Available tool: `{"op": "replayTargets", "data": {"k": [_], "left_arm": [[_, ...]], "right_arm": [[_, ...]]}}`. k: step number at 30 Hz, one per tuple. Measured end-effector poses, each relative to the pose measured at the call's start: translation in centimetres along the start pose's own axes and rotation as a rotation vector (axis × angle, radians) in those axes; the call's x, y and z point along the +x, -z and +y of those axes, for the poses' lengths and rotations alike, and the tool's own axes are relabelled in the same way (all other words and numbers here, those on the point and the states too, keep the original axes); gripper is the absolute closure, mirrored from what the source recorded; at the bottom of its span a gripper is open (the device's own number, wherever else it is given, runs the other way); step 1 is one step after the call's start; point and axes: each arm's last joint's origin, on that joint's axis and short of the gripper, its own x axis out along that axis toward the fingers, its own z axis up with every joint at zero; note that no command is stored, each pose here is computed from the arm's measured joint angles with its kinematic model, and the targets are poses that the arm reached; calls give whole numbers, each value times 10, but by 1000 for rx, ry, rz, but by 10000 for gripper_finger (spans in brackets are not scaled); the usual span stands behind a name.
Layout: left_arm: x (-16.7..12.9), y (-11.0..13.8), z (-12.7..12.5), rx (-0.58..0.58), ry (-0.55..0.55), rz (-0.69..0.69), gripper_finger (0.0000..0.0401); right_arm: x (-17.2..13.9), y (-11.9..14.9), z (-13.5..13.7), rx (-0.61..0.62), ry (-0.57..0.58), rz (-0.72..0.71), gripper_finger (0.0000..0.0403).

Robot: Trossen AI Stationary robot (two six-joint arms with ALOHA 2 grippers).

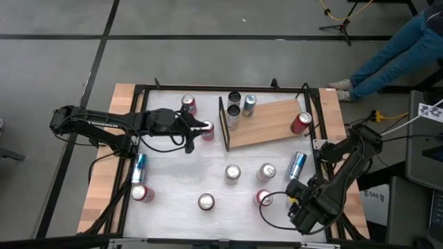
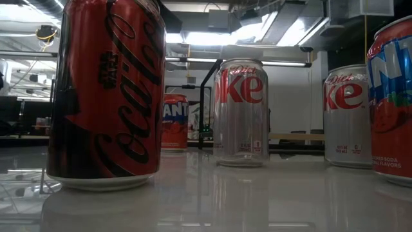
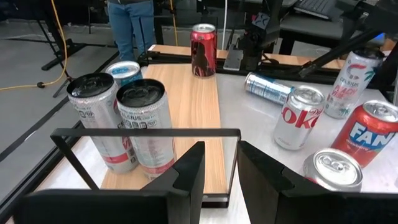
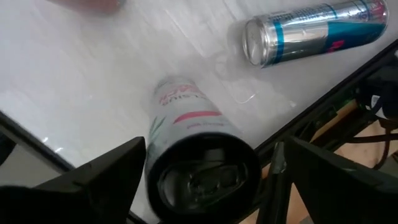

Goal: Place canned beverage on shelf
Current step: Put the white black soda can on the shelf aligned with the other white black soda cans

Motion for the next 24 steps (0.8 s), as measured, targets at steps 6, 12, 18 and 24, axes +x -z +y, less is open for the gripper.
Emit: {"op": "replayTargets", "data": {"k": [6, 12, 18, 24], "left_arm": [[0, 2, 0, 4, -2, 23, 316], [0, 2, 0, 3, -2, 23, 316], [0, 2, 0, 2, -2, 23, 316], [0, 2, 0, 2, -2, 23, 316]], "right_arm": [[15, 0, -3, -24, 50, 4, 33], [21, 0, -5, -27, 75, 5, 33], [22, 0, -5, -28, 75, 6, 33], [22, 1, -4, -27, 73, 28, 33]]}}
